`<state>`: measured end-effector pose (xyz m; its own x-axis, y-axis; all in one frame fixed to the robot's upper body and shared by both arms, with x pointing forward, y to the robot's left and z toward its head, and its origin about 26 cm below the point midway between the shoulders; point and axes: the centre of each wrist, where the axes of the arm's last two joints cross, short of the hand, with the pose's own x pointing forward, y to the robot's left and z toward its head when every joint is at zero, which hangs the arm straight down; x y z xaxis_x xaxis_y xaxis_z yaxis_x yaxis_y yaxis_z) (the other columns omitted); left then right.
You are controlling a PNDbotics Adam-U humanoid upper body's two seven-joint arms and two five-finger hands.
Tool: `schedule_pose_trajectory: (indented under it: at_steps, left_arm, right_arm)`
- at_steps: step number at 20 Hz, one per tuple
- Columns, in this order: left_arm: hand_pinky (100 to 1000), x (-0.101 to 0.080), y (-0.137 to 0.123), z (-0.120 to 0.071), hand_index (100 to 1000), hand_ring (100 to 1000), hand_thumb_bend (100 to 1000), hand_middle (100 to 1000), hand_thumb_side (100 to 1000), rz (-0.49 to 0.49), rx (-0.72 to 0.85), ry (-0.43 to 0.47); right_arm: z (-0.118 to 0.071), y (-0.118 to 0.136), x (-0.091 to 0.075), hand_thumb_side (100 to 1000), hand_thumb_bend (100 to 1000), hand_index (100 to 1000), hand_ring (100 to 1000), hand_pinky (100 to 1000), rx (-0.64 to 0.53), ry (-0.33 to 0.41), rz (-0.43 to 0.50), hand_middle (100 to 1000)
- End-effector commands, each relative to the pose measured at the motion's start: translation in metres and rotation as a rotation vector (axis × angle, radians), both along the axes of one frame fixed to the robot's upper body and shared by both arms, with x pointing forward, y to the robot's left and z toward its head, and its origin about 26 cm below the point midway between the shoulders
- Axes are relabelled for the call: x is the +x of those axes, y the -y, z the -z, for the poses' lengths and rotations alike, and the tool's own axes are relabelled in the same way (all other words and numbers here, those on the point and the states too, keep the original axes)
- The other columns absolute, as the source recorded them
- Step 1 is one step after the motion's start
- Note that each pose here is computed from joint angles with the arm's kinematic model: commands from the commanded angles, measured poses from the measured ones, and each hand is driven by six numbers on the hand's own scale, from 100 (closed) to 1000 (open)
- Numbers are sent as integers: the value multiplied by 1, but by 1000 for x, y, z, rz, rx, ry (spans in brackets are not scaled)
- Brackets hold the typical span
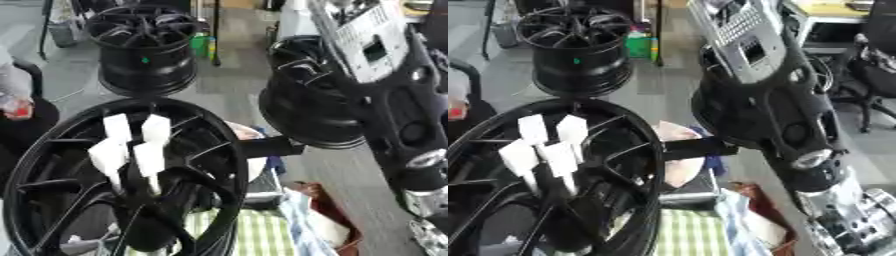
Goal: Pull the pin out of the wheel hub.
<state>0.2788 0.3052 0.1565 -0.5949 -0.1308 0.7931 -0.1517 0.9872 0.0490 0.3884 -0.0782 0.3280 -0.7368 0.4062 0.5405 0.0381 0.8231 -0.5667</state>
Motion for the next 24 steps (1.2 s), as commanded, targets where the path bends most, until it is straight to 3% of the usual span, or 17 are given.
schedule_pose_trajectory:
  at_steps: [1, 6, 9, 10, 16, 24]
  left_arm:
    - [828, 0, 0, -7, 805, 898, 162, 785, 608, 7, 16, 22]
    - [828, 0, 0, -7, 804, 898, 162, 785, 610, 12, 18, 19]
    - [828, 0, 0, -6, 804, 899, 160, 786, 611, 13, 19, 17]
    - [828, 0, 0, -6, 804, 899, 160, 786, 611, 14, 20, 16]
    - [829, 0, 0, -6, 805, 899, 159, 786, 613, 18, 23, 13]
    - [828, 0, 0, -6, 804, 899, 159, 787, 614, 19, 22, 11]
  right_arm:
    - [3, -15, 3, 710, 100, 835, 812, 799, -107, -83, -57, 742]
    - [21, -38, 7, 787, 100, 835, 811, 798, -293, -242, -144, 742]
    - [27, -50, 6, 764, 100, 833, 810, 797, -372, -320, -192, 739]
    - [28, -53, 5, 795, 100, 833, 810, 797, -390, -338, -207, 741]
    - [30, -68, 1, 781, 100, 832, 814, 801, -510, -402, -241, 747]
    - [26, -71, -2, 770, 100, 832, 817, 804, -610, -403, -258, 752]
